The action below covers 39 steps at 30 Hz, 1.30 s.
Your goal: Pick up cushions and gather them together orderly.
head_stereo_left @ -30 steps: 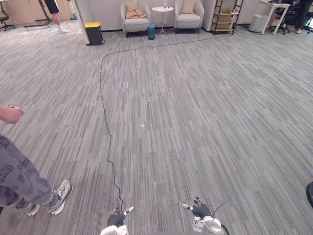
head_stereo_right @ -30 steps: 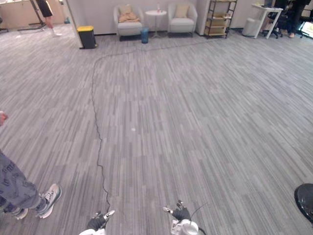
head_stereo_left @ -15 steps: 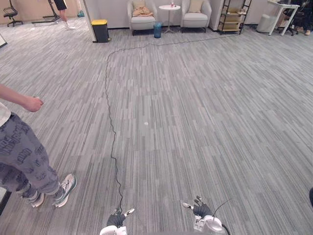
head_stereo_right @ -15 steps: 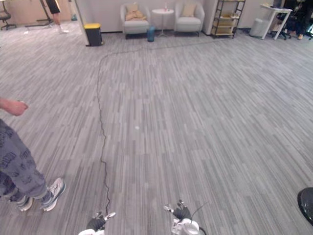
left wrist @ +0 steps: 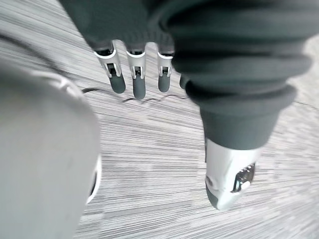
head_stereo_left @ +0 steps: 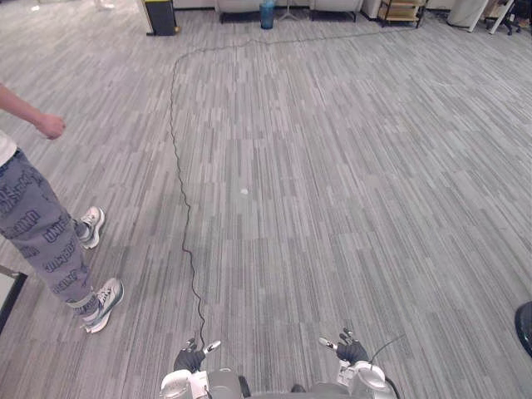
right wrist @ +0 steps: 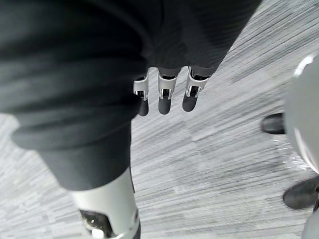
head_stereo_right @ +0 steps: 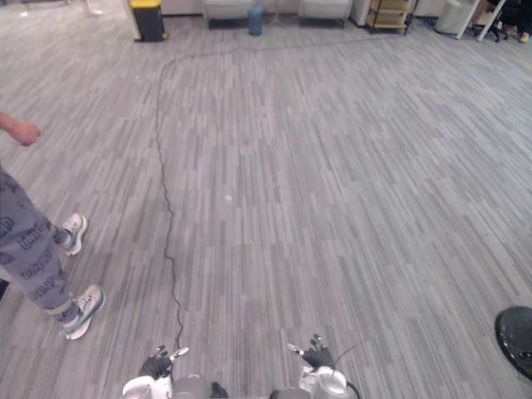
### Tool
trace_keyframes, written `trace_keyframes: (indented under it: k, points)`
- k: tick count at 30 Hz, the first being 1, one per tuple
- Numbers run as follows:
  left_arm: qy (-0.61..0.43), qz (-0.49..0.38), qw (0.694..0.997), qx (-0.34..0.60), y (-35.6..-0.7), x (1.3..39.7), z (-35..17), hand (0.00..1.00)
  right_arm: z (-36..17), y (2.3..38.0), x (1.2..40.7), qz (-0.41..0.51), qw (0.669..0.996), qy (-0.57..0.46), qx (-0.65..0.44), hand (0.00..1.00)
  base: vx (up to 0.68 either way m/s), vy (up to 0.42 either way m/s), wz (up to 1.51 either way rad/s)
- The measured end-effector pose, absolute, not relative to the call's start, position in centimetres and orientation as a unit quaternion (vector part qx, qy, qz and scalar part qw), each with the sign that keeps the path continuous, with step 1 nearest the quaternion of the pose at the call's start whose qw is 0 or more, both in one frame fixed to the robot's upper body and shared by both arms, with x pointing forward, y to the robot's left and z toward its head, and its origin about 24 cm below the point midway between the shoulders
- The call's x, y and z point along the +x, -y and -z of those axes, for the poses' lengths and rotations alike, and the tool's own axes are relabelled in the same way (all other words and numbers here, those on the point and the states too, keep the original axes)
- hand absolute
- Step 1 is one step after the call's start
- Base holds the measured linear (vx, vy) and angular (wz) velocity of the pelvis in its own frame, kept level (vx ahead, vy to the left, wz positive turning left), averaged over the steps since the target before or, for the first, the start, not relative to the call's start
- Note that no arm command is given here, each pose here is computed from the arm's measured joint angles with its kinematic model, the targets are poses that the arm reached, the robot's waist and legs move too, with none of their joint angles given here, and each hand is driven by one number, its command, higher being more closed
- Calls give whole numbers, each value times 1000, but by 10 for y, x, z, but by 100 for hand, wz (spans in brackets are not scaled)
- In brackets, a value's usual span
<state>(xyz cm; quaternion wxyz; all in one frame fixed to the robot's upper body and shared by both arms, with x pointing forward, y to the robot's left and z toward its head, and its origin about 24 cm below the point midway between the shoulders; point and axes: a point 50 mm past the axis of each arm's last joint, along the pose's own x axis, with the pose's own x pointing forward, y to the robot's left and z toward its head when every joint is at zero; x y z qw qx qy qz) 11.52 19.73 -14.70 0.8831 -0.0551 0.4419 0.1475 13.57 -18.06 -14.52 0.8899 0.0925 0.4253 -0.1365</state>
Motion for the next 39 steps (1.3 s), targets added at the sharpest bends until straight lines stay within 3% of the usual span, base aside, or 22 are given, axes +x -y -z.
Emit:
trace_keyframes:
  k: [10,14,19,26,35,39]
  points:
    - [-427,-155,889,-58,-204,129,142,0,149,171,135,122,884,-442,88,0,476,275,-21]
    - [-447,-130,884,-26,-203,121,146,0,139,172,150,97,904,-411,58,0,578,208,-20]
    - [-432,-97,896,-36,-180,142,143,0,124,182,175,81,927,-366,35,0,621,16,28]
    - [-442,-106,888,-74,-162,133,147,0,126,198,165,111,920,-374,44,0,732,-212,43]
    - [-376,-125,914,-83,-176,152,130,0,139,185,148,110,901,-415,62,0,641,-97,-37]
    - [-384,-140,909,-80,-187,141,133,0,147,185,133,120,888,-440,65,0,634,233,-82]
